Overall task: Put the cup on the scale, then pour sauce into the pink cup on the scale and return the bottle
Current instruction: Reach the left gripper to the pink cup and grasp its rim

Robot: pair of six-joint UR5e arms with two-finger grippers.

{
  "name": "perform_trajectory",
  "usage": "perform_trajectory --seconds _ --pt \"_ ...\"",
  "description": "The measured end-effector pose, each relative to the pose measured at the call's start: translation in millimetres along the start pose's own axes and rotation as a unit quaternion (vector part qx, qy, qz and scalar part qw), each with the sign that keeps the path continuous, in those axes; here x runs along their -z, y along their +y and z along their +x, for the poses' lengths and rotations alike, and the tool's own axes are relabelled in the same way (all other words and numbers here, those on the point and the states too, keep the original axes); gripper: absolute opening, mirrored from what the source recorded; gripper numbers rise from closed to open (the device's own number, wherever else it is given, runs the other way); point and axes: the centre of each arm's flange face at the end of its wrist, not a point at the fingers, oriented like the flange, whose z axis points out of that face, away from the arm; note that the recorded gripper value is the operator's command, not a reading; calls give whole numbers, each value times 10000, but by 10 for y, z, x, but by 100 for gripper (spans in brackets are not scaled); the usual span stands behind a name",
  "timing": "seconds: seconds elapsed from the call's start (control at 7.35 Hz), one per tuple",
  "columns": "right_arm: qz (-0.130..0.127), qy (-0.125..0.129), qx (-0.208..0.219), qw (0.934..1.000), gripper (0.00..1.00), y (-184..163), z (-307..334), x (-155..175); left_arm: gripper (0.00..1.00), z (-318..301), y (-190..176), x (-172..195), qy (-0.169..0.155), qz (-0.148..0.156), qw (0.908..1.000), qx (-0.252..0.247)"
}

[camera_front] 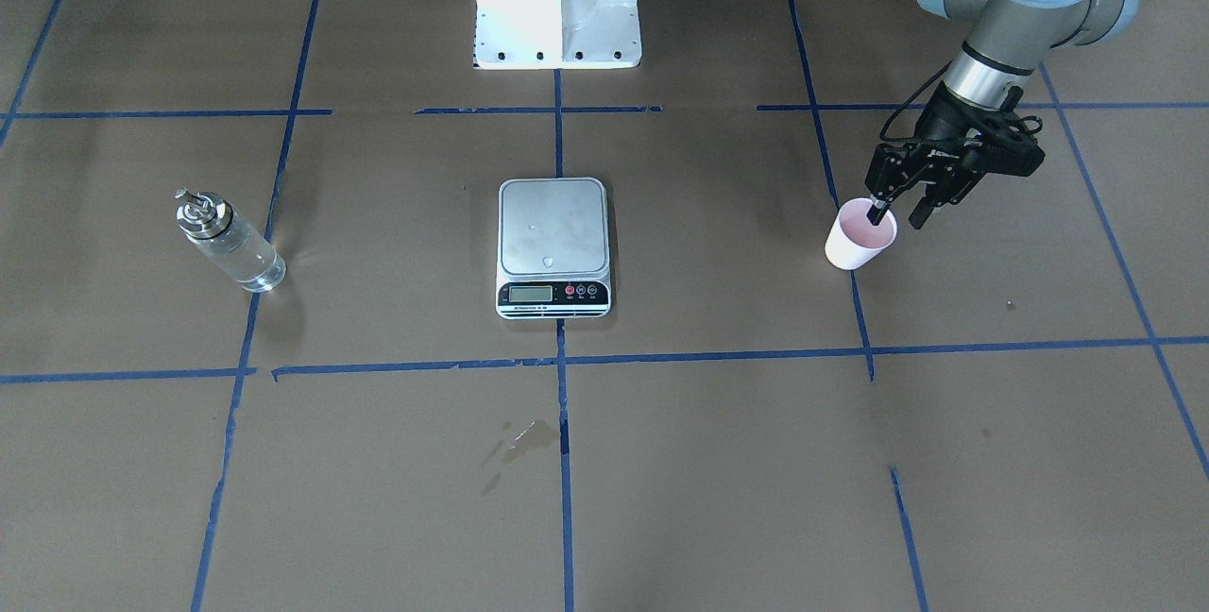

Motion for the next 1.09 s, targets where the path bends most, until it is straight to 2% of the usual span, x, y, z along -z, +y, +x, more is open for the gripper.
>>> perform_trajectory --seconds 0.41,0.82,1.09 --pt "-10 1 -14 10000 100 29 3 1 2 -37 73 -95 -86 -49 10000 -2" --pt "-28 1 -33 10000 100 61 11 -3 0 16 122 -104 -72 -33 9999 -66" --pt "-37 -2 -43 10000 100 81 13 -4 0 227 2 83 -63 40 10000 -63"
